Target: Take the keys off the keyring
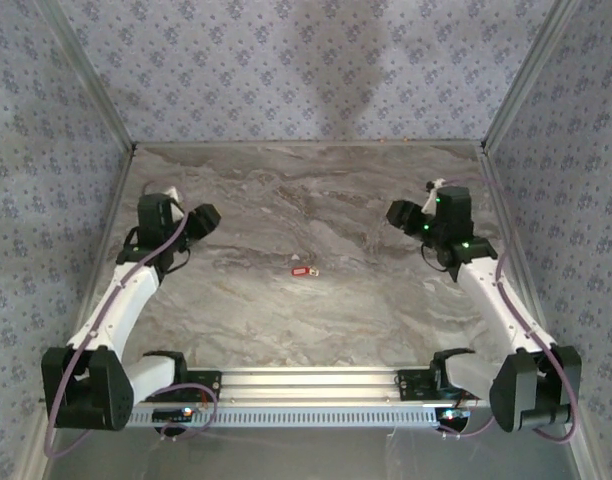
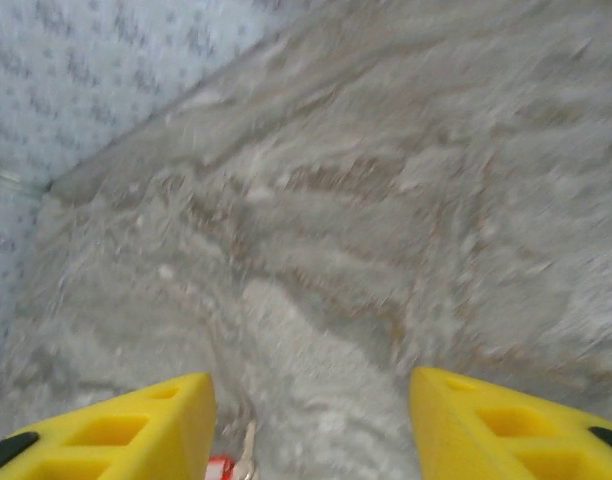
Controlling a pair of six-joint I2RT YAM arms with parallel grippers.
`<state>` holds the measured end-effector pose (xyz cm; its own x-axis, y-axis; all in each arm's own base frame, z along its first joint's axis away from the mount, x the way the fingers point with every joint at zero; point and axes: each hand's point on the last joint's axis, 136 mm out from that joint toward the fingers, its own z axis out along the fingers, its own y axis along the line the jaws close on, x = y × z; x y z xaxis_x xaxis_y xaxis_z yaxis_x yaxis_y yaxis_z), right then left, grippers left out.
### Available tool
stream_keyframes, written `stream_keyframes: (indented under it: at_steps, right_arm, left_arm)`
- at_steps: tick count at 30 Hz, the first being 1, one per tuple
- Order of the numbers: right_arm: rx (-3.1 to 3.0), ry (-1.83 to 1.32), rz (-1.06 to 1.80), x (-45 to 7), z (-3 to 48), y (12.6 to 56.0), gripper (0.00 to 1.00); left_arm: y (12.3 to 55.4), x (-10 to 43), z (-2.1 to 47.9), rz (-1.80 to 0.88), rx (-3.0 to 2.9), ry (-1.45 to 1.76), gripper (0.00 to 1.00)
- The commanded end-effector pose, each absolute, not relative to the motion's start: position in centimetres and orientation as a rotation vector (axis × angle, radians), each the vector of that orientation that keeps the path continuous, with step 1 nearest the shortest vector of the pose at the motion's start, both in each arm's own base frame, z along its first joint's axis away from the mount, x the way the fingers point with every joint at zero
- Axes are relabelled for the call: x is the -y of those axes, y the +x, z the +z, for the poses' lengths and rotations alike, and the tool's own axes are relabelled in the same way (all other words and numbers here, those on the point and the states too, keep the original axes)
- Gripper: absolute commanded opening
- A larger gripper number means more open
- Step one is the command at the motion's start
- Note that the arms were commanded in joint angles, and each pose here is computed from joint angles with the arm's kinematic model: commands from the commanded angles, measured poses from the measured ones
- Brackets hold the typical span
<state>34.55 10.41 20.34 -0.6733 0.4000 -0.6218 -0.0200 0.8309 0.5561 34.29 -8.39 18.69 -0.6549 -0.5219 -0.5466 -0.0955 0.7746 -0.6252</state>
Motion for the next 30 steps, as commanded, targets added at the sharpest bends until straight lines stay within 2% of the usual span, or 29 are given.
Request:
stream_keyframes:
  at_steps: [1,5,14,24,30]
  right_arm:
    - [-2.395,0.208,0.665,-12.8,17.3,32.6,0.51]
    - [-2.499,0.028,0.671,-17.0,14.4,31.8,0.47]
    - [-2.649,-0.267,0.741,-24.4,8.3,31.3,0.48]
    - [-2.701,-0.404,0.796,-29.1,4.8,32.1,0.40]
    - [-2.712,-0.447,0.809,-30.2,4.1,32.2,0.41]
  left_arm:
    - [31.2,11.3,16.9,-0.835,-2.323,-0.397,0.54]
    - [28.9,13.9,15.8,-0.840,-2.391,-0.288,0.53]
    - [26.2,15.7,13.3,-0.848,-2.452,-0.265,0.53]
    - [25.2,15.6,11.9,-0.844,-2.475,-0.311,0.53]
    - [25.2,15.5,11.5,-0.840,-2.480,-0.325,0.54]
